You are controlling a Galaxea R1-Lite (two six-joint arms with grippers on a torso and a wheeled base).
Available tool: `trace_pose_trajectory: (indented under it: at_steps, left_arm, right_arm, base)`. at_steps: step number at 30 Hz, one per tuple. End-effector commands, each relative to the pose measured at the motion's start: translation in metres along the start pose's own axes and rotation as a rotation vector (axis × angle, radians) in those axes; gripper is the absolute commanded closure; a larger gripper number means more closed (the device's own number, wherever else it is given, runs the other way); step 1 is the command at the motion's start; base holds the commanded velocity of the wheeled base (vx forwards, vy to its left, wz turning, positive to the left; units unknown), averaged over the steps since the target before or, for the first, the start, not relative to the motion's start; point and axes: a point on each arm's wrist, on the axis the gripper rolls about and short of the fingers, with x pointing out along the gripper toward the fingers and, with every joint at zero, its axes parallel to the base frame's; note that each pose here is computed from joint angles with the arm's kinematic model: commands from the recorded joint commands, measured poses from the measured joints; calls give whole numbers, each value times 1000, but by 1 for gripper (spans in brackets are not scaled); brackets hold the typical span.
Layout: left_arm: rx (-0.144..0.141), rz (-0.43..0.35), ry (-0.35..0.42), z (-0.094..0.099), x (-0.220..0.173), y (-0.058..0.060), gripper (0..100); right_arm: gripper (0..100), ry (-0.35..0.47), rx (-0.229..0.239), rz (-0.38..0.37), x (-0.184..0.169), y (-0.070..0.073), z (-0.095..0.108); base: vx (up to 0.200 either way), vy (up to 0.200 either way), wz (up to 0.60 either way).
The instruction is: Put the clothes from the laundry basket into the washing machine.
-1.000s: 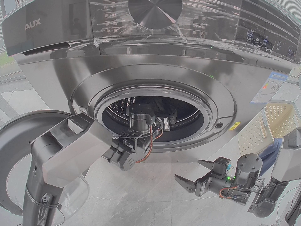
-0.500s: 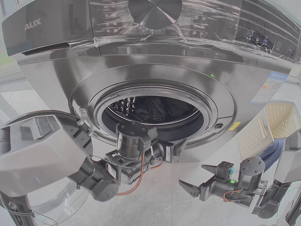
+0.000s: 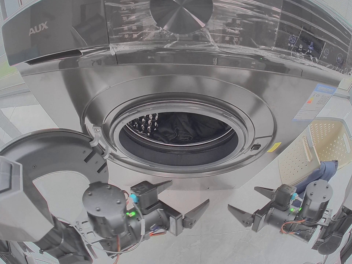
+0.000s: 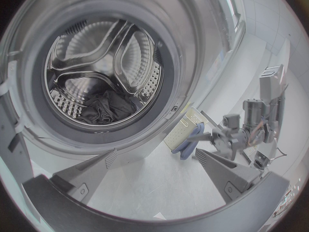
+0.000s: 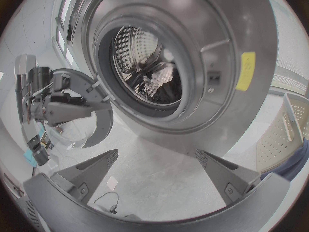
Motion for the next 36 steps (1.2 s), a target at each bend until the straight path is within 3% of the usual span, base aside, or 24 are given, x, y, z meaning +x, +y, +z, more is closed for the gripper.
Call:
trace_pose_trajectory:
  at_steps: [1,4,7,11,13,15,18,19,23,27,36]
  left_arm:
    - [3,19,-77,13,-59,8,0]
    - [-2,50,-160,25,-80,10,0]
    - [26,77,-203,30,-103,14,0]
    - [69,106,-225,28,-131,21,0]
    - [68,120,-247,31,-138,23,0]
    - [65,196,-301,39,-159,30,0]
    - [66,209,-314,40,-166,31,0]
    - [69,282,-298,37,-187,38,0]
    - [58,380,-254,24,-218,43,0]
    - [57,396,-279,11,-246,41,0]
    - [46,490,-268,-25,-279,34,0]
  right_arm:
    - [0,-186,30,-110,-36,-16,31]
    - [0,-247,45,-162,-49,-26,41]
    - [0,-271,53,-208,-62,-33,46]
    - [0,-236,41,-251,-87,-36,44]
    - [0,-219,36,-267,-96,-36,42]
    - [0,-193,48,-337,-118,-40,36]
    - [0,-189,52,-355,-123,-41,34]
    - [0,-193,59,-431,-150,-43,24]
    - [0,-223,45,-503,-187,-39,2]
    - [0,-259,14,-581,-212,-31,-15]
    - [0,-252,18,-686,-222,-23,-50]
  base:
    - [-200,0,0]
    - [-200,0,0]
    - [-67,0,0]
    - [0,0,0]
    - [-100,0,0]
    - [-200,0,0]
    - [-200,0,0]
    - [-200,0,0]
    - [-100,0,0]
    - [0,0,0]
    - [-44,0,0]
